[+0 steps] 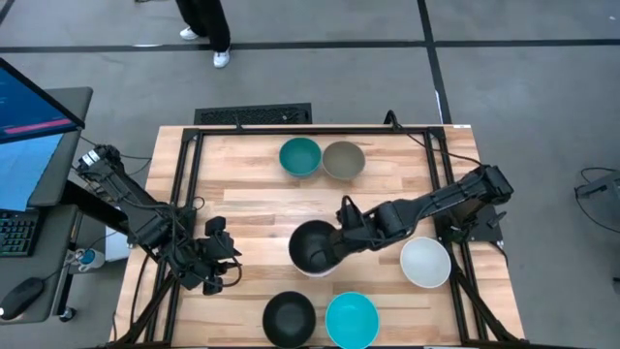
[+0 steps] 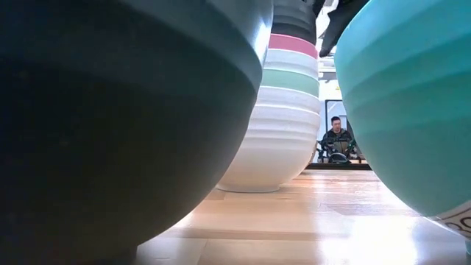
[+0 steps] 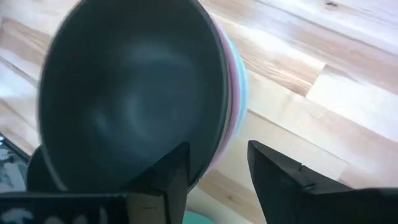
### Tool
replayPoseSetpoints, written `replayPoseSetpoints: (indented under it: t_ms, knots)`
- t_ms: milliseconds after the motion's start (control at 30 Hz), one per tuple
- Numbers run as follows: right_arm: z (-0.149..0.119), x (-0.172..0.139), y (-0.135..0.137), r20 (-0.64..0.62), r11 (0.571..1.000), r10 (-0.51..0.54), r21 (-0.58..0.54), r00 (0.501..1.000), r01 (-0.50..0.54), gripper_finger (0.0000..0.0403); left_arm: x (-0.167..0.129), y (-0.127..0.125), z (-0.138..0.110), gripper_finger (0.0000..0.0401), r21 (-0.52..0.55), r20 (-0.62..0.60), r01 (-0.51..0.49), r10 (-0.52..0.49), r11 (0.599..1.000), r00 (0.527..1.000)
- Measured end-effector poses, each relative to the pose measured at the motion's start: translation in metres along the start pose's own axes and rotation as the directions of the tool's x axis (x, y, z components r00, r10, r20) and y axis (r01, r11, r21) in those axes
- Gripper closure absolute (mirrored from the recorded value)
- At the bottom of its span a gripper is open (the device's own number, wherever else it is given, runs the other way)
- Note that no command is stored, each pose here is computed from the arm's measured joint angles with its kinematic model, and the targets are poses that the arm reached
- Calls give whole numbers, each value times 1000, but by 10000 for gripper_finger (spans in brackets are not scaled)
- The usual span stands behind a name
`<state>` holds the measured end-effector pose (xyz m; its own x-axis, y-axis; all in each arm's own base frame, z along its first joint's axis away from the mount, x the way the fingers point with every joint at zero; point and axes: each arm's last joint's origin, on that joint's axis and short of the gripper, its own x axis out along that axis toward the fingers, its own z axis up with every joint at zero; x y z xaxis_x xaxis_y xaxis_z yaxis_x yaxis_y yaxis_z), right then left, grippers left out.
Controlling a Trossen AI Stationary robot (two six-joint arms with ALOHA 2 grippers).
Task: Nest bowls inside each other
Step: Stack the black bowl on the top of the black bowl
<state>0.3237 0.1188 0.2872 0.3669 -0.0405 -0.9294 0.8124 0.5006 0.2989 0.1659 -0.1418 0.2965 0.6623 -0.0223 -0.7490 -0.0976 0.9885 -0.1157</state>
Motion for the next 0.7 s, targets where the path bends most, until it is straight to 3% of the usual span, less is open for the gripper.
replayPoseSetpoints:
  t_ms: [467,700]
  knots:
    - [-4,-1,2,80,1000,-2,9,997,2,291,3,5,4,291,-23,6,-25,25,999,1000]
    - [-15,-1,2,150,999,-13,50,989,6,300,3,5,4,291,-23,3,-21,22,1000,1000]
